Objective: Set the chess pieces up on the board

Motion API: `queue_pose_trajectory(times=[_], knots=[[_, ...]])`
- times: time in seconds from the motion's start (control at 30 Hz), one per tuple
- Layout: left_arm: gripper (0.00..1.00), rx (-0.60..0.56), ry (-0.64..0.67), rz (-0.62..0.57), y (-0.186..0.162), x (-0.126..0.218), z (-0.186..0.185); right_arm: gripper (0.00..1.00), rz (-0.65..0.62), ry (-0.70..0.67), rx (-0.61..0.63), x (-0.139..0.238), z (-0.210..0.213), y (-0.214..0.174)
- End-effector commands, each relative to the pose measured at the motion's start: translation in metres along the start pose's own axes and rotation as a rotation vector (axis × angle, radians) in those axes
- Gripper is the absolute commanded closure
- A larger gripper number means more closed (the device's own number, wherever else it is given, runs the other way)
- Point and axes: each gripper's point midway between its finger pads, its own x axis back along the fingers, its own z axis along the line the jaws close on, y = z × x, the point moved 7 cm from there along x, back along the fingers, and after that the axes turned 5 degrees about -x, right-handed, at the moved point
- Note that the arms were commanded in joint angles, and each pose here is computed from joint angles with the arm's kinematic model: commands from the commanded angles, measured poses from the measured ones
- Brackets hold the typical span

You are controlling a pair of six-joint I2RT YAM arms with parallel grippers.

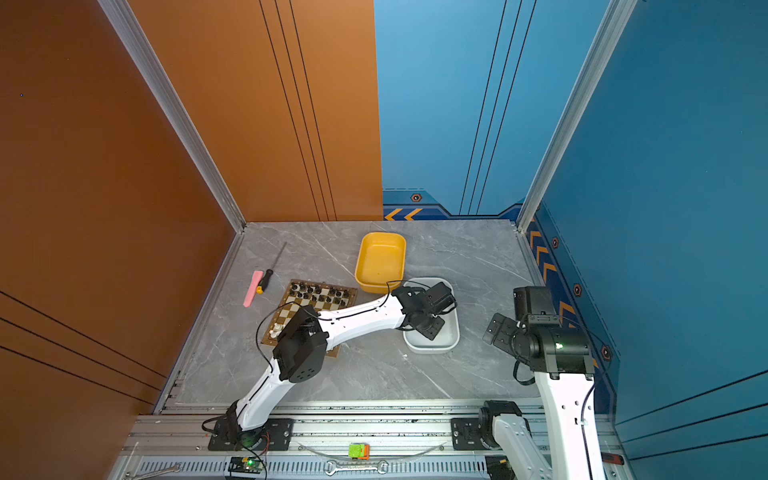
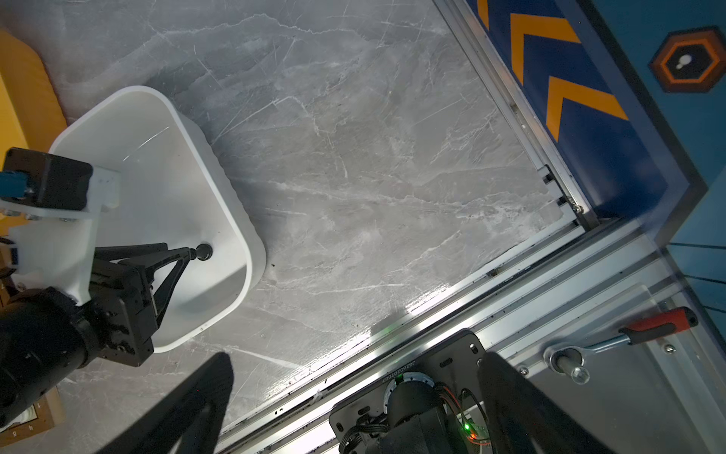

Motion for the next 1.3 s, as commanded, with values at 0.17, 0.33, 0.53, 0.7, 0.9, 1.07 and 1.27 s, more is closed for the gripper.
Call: queue_pose_trajectory(times=[0.17, 0.33, 0.53, 0.7, 0.9, 1.07, 1.27], knots=[[0.73, -0.001, -0.007, 0.032, -0.002, -0.009, 0.005, 0.0, 0.027, -0.024, 0.007, 0.002, -0.008, -0.009], [0.73, 0.0, -0.016, 0.031, 0.0, -0.011, 0.005, 0.0, 0.028, -0.024, 0.003, 0.002, -0.009, -0.011], [0.73, -0.005, -0.019, 0.033, 0.001, -0.015, 0.004, 0.0, 0.024, -0.025, 0.003, 0.004, -0.011, -0.011], [0.78, 0.001, -0.014, 0.025, 0.004, -0.013, 0.008, 0.0, 0.023, -0.034, 0.006, 0.004, -0.012, -0.011], [0.78, 0.002, -0.012, 0.007, 0.01, -0.01, 0.01, 0.0, 0.027, -0.035, 0.013, 0.003, -0.012, -0.011], [0.91, 0.004, -0.015, 0.004, 0.011, -0.006, 0.011, 0.0, 0.026, -0.038, 0.016, 0.003, -0.011, -0.01], [0.95, 0.003, -0.007, 0.0, 0.014, 0.002, 0.016, 0.0, 0.024, -0.032, 0.015, 0.001, -0.008, -0.007]])
